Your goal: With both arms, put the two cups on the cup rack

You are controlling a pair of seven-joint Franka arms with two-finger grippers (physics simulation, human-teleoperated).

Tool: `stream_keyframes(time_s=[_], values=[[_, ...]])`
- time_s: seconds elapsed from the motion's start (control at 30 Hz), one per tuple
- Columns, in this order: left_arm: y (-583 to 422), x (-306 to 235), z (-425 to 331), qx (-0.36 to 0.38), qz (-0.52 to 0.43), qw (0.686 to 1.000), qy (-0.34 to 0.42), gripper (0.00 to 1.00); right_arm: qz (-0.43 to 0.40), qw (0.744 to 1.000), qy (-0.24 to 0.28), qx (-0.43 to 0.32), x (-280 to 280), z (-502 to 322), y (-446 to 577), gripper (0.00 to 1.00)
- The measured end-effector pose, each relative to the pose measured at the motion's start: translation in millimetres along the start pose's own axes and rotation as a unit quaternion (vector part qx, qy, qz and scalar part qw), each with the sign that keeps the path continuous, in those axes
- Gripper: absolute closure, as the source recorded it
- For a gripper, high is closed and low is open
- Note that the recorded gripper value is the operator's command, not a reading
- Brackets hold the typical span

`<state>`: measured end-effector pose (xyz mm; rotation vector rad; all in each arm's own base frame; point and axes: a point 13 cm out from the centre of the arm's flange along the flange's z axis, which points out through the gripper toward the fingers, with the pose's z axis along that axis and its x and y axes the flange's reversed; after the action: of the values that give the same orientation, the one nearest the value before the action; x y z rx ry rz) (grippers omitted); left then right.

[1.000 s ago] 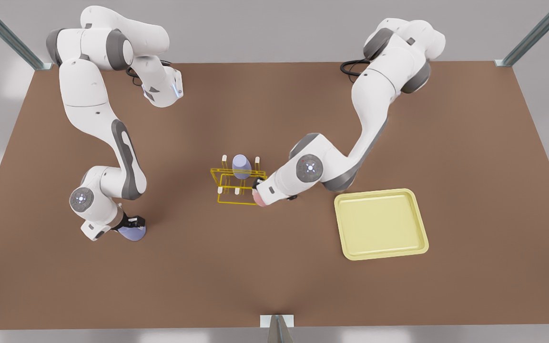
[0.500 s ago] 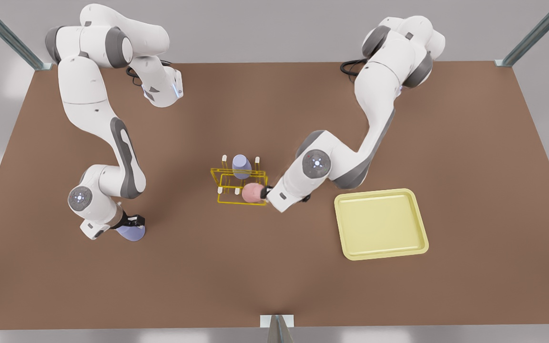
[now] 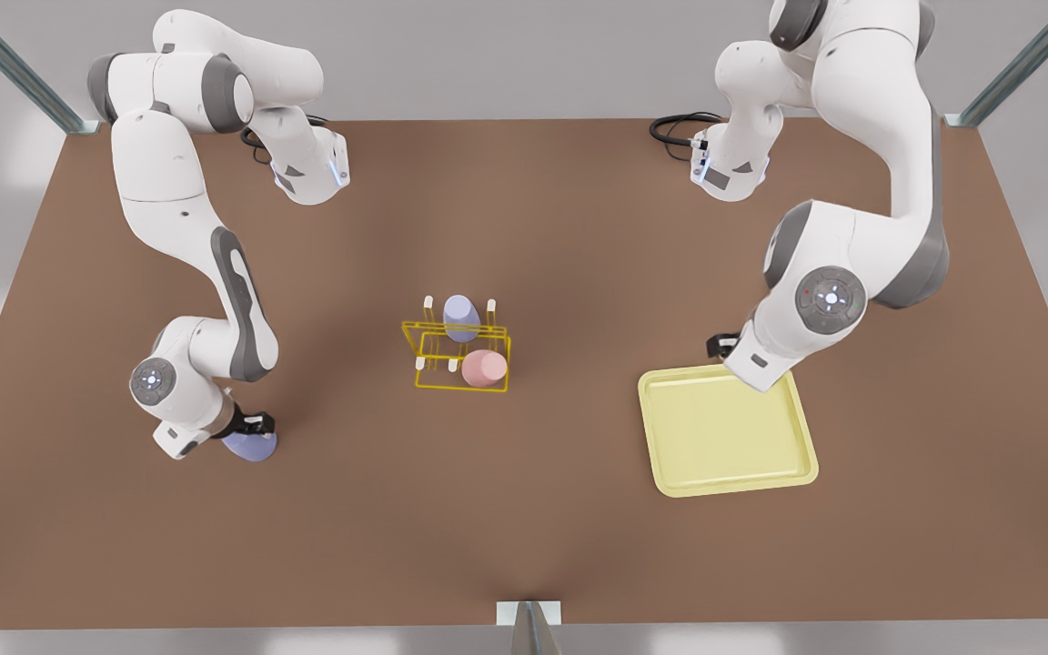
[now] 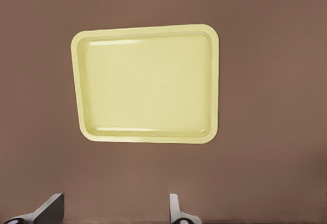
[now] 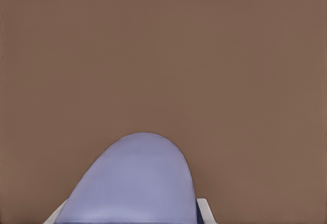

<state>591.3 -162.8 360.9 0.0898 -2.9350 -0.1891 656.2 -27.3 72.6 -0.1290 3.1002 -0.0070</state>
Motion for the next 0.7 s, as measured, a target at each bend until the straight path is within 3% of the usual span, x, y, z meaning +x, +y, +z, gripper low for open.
stream_keyframes(time_s=[0.23, 0.47, 0.7], values=[[5, 3, 1, 0.013, 0.038, 0.999, 0.014, 0.0, -0.011, 1.0, -0.018, -0.006, -14, -22, 14, 0.17], [4, 5, 2, 0.019, 0.068, 0.997, 0.02, 0.0, -0.054, 0.995, -0.052, -0.059, -30, -95, 109, 0.17], [0, 5, 7, 0.021, 0.093, 0.995, 0.03, 0.0, -0.088, 0.987, -0.019, -0.132, -2, -144, 210, 0.17]])
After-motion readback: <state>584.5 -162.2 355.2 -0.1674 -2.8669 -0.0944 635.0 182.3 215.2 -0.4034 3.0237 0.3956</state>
